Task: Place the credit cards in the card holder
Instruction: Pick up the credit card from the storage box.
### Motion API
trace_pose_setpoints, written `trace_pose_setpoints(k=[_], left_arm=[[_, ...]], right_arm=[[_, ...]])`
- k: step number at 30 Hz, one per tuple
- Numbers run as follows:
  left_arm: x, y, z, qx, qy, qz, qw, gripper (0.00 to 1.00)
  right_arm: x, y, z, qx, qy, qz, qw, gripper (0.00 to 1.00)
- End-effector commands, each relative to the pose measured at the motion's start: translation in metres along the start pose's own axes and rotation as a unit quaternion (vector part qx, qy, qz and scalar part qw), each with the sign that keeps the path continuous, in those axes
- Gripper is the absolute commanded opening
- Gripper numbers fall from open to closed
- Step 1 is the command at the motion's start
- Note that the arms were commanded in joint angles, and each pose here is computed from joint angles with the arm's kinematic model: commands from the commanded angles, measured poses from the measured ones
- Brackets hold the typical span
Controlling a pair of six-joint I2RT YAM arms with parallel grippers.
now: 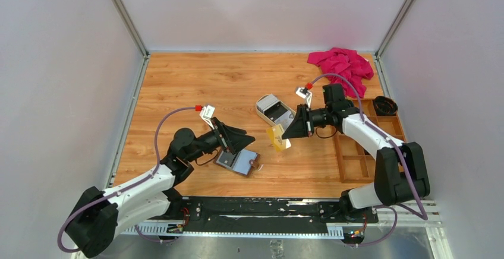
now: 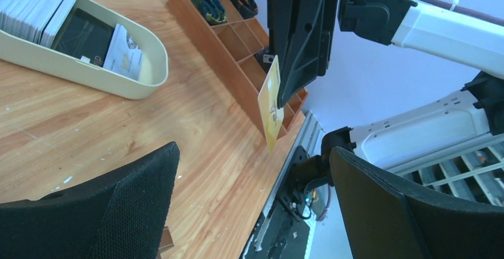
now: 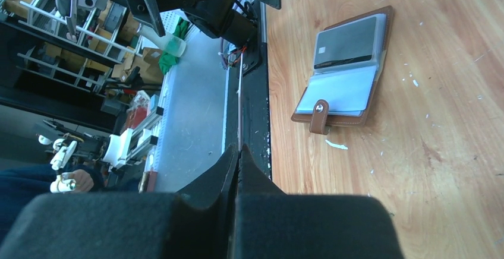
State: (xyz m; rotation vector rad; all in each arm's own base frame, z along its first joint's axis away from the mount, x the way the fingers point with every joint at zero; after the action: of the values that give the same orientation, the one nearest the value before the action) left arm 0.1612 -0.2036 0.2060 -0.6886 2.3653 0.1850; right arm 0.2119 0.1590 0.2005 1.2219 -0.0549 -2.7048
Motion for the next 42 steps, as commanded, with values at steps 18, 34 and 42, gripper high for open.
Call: trace_pose_setpoints(k=[18, 34, 42], left_arm=[[0.009, -0.005, 0.007, 0.036, 0.046, -0.029, 0.998, 0.98], [0.010, -0.030, 0.005, 0.089, 0.089, -0.033, 0.991, 0.85], [0.018, -0.050, 0.005, 0.112, 0.117, -0.014, 0.987, 0.71]], right_arm=[[0.003, -0.013, 0.000, -0.041, -0.035, 0.017, 0.998, 0.00], [0.001, -0.015, -0.004, -0.059, -0.055, 0.019, 0.997, 0.00], [0.004, -0.017, -0.010, -0.047, -0.065, 0.022, 0.997, 0.00]])
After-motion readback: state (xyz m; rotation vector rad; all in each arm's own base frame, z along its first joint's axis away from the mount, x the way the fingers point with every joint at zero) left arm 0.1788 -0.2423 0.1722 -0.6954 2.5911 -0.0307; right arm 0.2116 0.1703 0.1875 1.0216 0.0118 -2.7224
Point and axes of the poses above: each gripper's point midway between its finger pads, its own y axis back along the fingers, its own z axis along the line the jaws close on, x = y × z, the point moved 7 cm from there along y, back along the fingers, and after that the axes turned 5 degrees about y, right-handed, at the moved point
